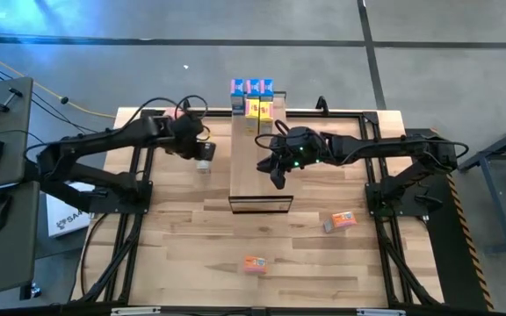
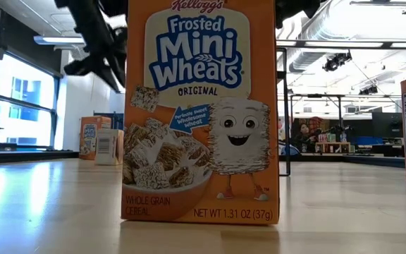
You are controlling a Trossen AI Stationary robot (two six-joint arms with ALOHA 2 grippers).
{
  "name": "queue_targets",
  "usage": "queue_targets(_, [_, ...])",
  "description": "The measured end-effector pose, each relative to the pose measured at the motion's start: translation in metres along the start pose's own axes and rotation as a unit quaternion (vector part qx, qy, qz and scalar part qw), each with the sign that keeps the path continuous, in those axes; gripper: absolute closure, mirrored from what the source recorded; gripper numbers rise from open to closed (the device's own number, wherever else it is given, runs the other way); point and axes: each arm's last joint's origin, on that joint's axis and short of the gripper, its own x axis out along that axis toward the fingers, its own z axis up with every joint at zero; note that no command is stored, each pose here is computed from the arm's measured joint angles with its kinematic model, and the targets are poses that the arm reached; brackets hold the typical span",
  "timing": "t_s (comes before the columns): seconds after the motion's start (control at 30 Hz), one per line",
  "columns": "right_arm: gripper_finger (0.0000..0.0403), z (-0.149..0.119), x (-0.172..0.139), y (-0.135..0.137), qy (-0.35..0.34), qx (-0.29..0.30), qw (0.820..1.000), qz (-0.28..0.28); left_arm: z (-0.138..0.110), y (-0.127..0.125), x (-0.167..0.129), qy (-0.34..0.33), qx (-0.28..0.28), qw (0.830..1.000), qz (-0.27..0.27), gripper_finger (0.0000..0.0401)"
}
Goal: Stack cereal on shelf
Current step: Put the yellow cereal box on the shelf aligned with the yellow cereal boxes
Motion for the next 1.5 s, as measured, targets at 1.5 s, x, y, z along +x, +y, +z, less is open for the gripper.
queue_targets(1.5, [0.0198, 0.002, -0.001, -0.006, -0.007, -0.001, 1.0, -0.024, 0.042, 0.019, 0.093, -0.004, -0.038, 0.988, 0.149, 0.0257])
